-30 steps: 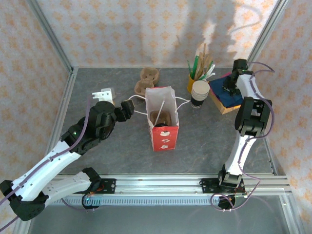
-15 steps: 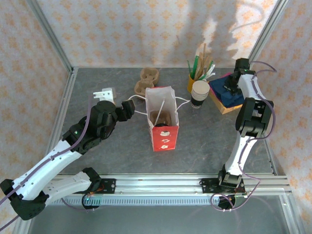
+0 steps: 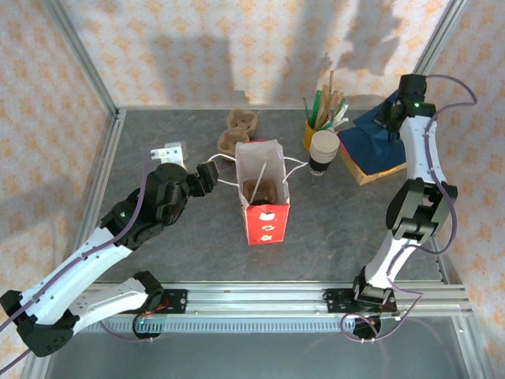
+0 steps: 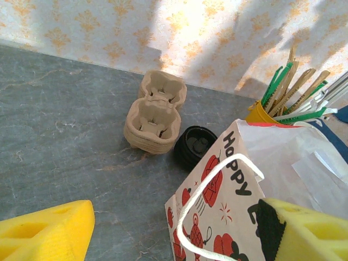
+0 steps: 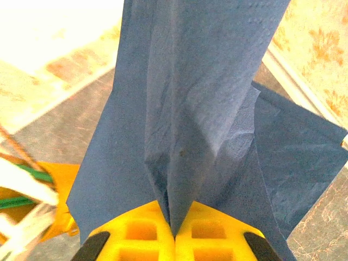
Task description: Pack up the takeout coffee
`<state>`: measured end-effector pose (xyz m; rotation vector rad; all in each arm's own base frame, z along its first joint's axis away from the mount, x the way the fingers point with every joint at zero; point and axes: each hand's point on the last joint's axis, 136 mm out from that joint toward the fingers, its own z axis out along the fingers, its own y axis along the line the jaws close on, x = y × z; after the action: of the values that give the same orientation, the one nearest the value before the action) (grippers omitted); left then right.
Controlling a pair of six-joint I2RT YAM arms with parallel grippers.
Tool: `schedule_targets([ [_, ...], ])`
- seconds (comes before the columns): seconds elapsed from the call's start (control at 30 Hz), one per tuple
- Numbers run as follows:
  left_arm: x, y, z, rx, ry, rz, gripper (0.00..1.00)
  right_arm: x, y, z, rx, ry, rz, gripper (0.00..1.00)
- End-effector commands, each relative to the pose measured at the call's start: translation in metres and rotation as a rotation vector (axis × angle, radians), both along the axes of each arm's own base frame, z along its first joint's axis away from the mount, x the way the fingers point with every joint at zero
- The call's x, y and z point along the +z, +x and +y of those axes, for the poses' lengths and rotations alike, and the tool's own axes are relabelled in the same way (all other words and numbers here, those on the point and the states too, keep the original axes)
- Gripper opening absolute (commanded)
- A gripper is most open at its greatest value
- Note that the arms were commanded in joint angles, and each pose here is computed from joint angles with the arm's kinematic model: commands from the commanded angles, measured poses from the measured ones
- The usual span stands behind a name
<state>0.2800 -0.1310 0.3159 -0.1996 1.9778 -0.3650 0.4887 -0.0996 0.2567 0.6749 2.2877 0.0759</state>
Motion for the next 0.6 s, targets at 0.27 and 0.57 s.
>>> schedule_targets([
  [0.27, 0.006, 0.002, 0.005, 0.025, -0.026, -0.023, 0.80, 0.141, -0.044, 0.042, 0.161, 0.053, -0.325, 0.00],
  [0.57, 0.021, 0.005, 0.003, 0.025, -0.045, -0.049, 0.82, 0.198, -0.081, 0.126, 0.523, 0.367, -0.496, 0.00],
])
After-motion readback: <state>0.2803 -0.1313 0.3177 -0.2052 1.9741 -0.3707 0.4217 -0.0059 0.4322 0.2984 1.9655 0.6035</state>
